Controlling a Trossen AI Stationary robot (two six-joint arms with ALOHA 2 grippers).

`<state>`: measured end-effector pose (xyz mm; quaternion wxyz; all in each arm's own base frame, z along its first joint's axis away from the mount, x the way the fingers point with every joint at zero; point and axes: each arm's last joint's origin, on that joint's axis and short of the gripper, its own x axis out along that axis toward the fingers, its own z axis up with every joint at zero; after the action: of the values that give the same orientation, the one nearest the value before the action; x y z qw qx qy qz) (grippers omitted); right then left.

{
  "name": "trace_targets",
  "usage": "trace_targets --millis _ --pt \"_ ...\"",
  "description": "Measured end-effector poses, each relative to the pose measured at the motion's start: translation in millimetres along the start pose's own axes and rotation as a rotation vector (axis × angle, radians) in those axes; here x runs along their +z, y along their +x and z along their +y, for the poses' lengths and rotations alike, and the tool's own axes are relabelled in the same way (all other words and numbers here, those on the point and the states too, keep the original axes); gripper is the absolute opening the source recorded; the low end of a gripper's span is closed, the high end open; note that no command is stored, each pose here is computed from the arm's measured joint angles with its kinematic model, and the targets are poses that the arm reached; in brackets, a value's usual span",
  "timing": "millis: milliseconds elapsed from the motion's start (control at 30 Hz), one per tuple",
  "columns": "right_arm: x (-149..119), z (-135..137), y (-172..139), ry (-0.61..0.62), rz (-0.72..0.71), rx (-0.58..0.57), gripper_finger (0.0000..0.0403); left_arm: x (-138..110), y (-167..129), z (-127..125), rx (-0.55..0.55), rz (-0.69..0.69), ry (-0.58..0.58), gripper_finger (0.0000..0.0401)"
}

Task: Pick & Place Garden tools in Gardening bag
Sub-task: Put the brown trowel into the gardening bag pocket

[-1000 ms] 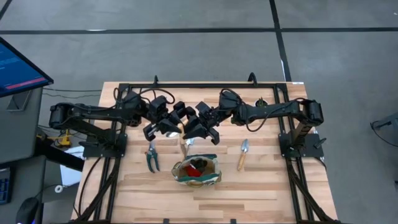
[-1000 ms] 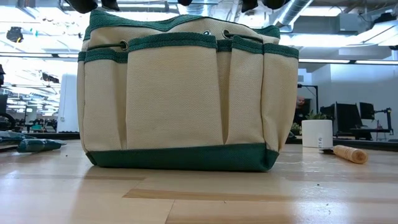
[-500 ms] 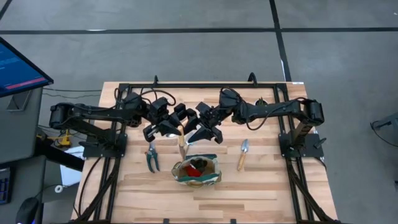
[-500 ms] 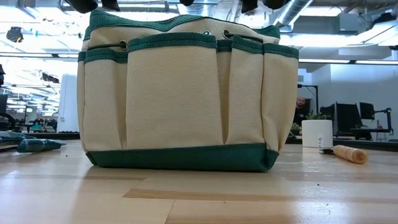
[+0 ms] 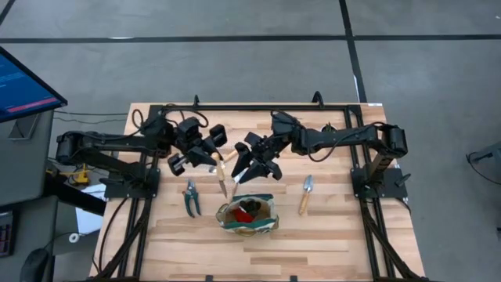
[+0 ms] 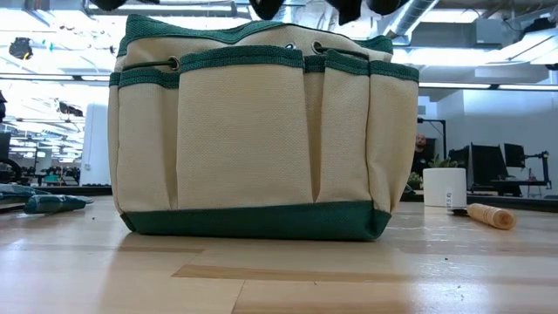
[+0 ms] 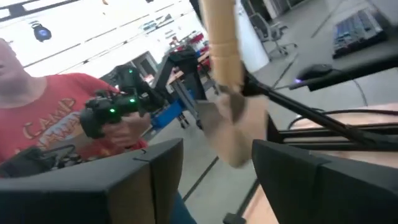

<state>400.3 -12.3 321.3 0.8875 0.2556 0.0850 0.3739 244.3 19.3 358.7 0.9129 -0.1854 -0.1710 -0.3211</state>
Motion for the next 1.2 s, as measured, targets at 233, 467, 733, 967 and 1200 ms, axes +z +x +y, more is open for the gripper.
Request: trace_targets --millis 233,467,733,967,1200 --pt "-9.5 -6.0 -14.0 0.167 0.117 -0.125 0.0180 15.4 -10.9 -8.9 0.034 -0.009 0.022 0.0056" --pt "-18.0 32.3 -46.6 0.217 0.284 -0.484 0.0154 9.4 -29.6 -2.1 0.341 0.138 0.091 0.0051" --pt "-12.0 99.4 -68.5 0.134 0.229 -0.828 0.0115 1.9 -35.4 -4.3 0.629 0.180 0.185 0.0051" --pt "-18.3 134.2 -67.1 0.096 0.157 -0.991 0.0096 -16.8 -20.7 -18.8 0.785 0.225 0.278 0.0051" --pt "-28.1 146.8 -53.2 0.123 0.131 -1.002 0.0091 -45.7 -6.2 -45.7 0.794 0.281 0.339 0.0051"
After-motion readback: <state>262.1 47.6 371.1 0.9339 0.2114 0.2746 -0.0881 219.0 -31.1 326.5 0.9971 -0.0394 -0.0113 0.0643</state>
